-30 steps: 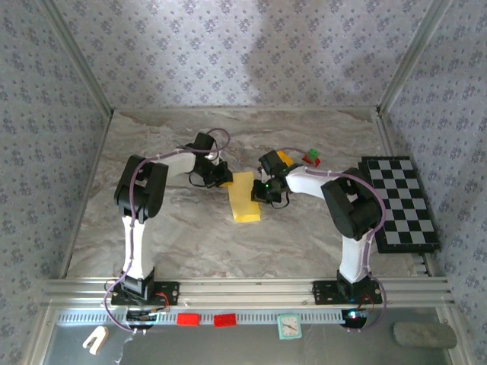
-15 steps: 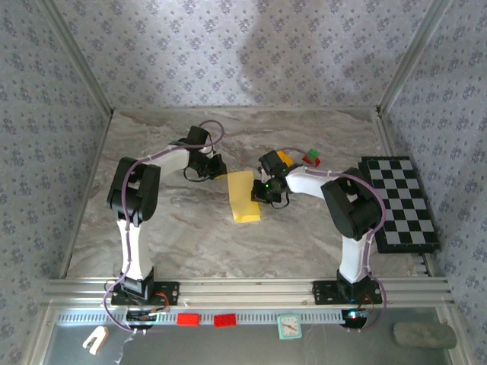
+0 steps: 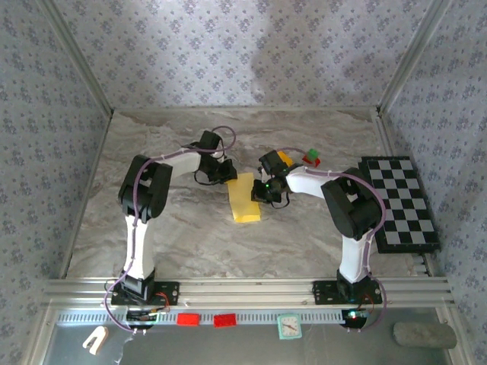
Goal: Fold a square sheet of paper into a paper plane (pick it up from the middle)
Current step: First fold the square sheet of paper in half at the center of the table.
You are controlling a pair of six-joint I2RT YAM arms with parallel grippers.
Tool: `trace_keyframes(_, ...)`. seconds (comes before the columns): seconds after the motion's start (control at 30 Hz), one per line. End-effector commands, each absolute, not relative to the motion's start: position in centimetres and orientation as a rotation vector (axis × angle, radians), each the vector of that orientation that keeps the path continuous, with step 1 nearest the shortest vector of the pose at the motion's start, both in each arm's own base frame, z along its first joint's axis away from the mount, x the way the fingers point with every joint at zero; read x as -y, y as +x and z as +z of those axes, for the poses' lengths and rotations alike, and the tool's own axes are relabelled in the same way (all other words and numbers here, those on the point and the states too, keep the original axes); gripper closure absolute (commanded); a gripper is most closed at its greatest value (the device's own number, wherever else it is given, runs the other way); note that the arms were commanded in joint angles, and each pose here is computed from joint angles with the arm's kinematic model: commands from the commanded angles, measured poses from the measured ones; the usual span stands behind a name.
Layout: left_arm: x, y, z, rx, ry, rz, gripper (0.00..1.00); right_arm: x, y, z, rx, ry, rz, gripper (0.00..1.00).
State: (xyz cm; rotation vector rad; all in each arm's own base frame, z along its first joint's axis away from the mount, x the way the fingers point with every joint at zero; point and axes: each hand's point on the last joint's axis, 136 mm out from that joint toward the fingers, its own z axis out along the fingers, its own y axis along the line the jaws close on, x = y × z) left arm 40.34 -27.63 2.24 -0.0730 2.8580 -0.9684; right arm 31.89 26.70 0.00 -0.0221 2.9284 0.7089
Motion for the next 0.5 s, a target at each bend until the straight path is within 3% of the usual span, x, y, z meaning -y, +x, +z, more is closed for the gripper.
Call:
trace_keyframes(0.0,26.0,41.6,1.4,-2.867,-0.093,-0.893,0.89,-15.8,22.7,-10.1,-3.336,0.077,-0.017,0.9)
trace_keyframes(0.23,23.2,43.4,1.3,-2.854,-0.132,-0.834,0.89,-15.7,22.7,-10.0,-3.334,0.084,-0.02,0.9)
trace_keyframes(0.47,24.1,43.2,7.5,-2.771,-0.074,-0.907,0.87,-15.7,22.5,-10.0,-3.335,0.093,-0.018,0.9)
